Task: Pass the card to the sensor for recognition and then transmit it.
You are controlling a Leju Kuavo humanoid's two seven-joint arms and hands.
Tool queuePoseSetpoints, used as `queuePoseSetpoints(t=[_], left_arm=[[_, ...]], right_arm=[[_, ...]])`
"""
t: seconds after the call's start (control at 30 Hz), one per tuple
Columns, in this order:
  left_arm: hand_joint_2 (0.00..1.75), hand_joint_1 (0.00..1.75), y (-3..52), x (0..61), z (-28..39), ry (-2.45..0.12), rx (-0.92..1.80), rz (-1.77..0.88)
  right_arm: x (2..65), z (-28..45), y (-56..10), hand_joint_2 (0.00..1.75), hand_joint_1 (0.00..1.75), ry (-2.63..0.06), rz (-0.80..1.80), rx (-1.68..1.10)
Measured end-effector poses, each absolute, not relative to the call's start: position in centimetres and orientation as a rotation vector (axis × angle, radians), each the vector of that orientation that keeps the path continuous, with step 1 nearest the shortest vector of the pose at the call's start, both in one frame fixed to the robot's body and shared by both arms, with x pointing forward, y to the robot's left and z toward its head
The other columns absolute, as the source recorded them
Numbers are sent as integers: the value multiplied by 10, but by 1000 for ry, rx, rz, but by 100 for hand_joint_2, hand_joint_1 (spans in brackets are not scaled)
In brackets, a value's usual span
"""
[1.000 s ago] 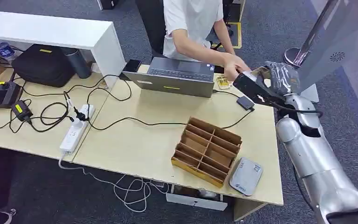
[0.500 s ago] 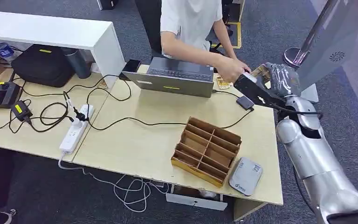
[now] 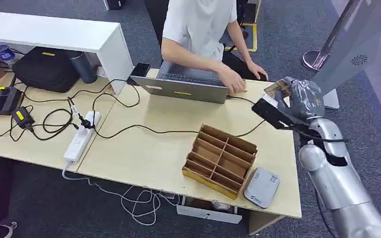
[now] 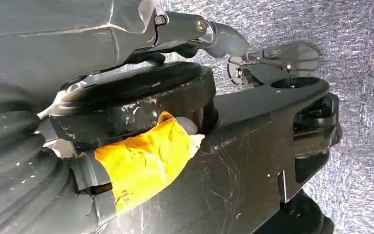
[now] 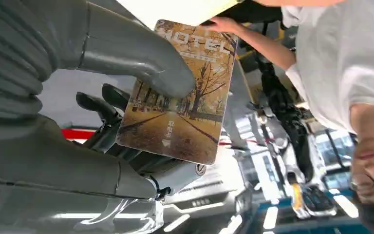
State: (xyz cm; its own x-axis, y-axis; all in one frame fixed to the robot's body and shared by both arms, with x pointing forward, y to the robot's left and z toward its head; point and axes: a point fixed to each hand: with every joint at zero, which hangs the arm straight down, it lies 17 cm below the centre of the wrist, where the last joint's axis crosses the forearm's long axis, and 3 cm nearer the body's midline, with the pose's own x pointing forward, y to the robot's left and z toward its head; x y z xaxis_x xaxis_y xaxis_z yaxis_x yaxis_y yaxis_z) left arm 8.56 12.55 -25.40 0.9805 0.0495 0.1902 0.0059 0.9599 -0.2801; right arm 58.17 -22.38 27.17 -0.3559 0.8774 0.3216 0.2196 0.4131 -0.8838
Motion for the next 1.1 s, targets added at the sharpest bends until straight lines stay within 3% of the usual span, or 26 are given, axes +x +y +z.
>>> queuePoseSetpoints(t=[0.57, 1.1], left_arm=[[175, 0, 128, 87, -254, -201, -289, 86], [175, 0, 128, 86, -254, -201, -297, 65]], right_arm=[[453, 204, -275, 175, 175, -1864, 973, -995], [419, 136, -270, 175, 175, -1729, 1055, -949]])
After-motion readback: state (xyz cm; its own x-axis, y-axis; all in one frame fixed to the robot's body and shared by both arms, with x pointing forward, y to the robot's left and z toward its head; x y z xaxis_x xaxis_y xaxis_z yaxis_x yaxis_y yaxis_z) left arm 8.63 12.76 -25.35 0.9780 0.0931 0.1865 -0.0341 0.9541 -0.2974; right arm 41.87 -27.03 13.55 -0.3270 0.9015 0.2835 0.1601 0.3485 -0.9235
